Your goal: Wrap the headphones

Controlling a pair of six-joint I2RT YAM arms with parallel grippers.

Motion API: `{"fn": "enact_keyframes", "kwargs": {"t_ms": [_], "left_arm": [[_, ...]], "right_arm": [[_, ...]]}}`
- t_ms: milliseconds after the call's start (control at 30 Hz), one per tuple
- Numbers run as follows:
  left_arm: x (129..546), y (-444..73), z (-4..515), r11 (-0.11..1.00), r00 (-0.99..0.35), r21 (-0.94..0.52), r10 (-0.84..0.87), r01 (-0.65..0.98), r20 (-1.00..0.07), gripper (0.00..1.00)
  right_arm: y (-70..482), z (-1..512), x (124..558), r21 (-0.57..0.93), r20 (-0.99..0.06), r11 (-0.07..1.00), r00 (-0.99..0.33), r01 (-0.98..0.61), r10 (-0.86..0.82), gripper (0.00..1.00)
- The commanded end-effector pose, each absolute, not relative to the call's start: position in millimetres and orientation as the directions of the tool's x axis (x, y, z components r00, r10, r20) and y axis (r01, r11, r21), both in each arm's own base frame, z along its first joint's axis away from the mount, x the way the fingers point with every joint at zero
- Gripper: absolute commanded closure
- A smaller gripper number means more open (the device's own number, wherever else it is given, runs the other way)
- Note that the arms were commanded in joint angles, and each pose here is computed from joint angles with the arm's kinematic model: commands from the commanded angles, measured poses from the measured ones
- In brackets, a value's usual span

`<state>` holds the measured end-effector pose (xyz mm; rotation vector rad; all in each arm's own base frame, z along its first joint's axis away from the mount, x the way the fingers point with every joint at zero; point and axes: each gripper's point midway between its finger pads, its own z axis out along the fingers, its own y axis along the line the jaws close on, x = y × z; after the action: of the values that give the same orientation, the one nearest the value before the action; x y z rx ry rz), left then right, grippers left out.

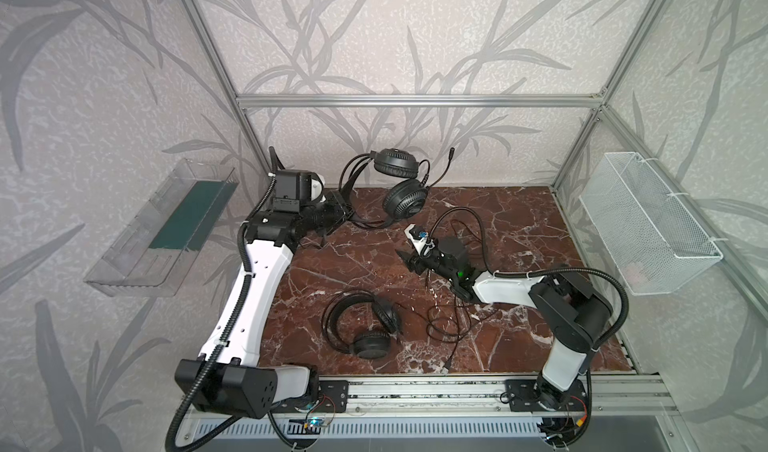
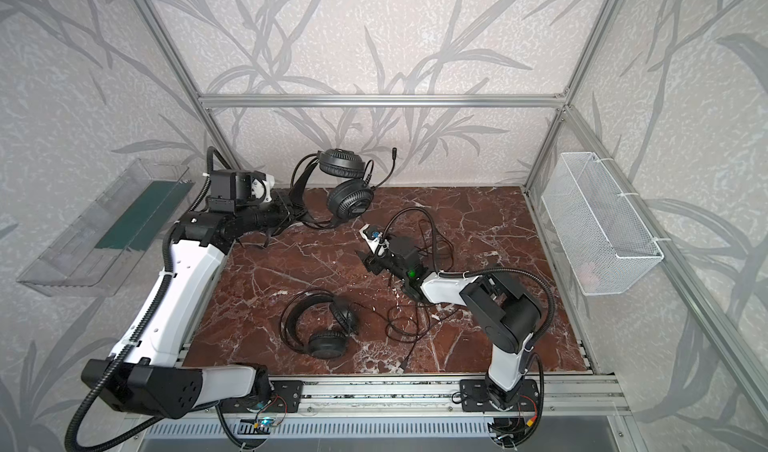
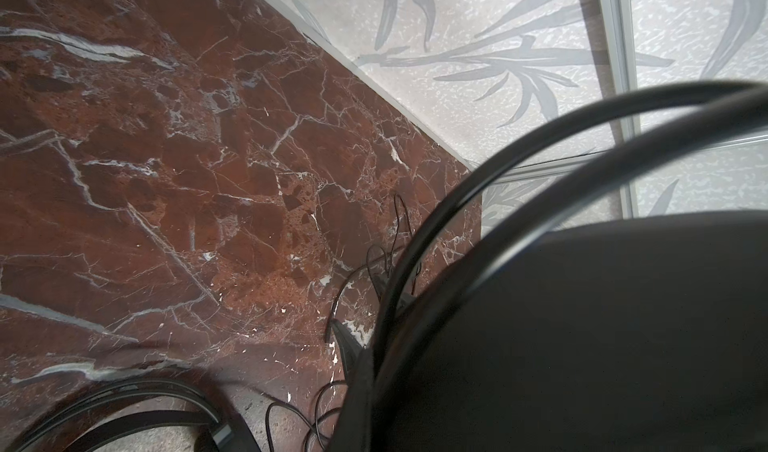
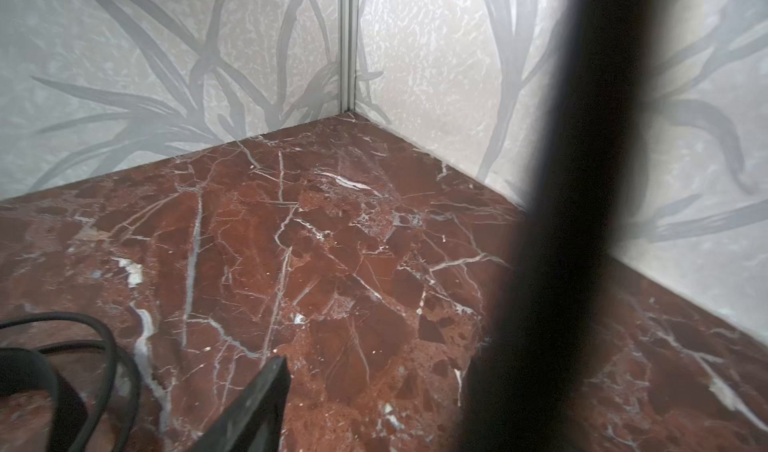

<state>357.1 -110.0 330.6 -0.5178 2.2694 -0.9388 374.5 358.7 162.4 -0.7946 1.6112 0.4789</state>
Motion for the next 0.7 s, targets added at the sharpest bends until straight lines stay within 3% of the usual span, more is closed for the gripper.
{"fn": "enact_keyframes", "kwargs": {"t_ms": [0, 100, 300, 533, 667], "left_arm": [[354, -111, 362, 0.66, -0.697, -0.75, -0.559, -0.046, -0.45, 1.0], [353, -111, 362, 0.661, -0.696, -0.749, -0.559, -0.045, -0.451, 1.0], [352, -100, 364, 0.682, -0.67, -0.726, -0.579, -0.086, -0.464, 1.0], [351, -83, 362, 0.682, -0.629, -0.713, -0.628, -0.162, -0.458, 1.0], [352, -68, 352, 0.641, -0.595, -0.726, -0.693, -0.249, -0.408, 1.0]], "right_arm": [[353, 166, 382, -0.294, -0.944, 0.718, 0.075, -0.631, -0.321, 0.35], [359, 161, 380, -0.334, -0.928, 0.698, 0.09, -0.633, -0.362, 0.48], [350, 148, 379, -0.31, -0.933, 0.738, 0.044, -0.6, -0.356, 0.59], [343, 126, 376, -0.329, -0.911, 0.76, -0.023, -0.561, -0.411, 0.93], [346, 119, 355, -0.273, -0.911, 0.748, -0.087, -0.605, -0.403, 1.0]]}}
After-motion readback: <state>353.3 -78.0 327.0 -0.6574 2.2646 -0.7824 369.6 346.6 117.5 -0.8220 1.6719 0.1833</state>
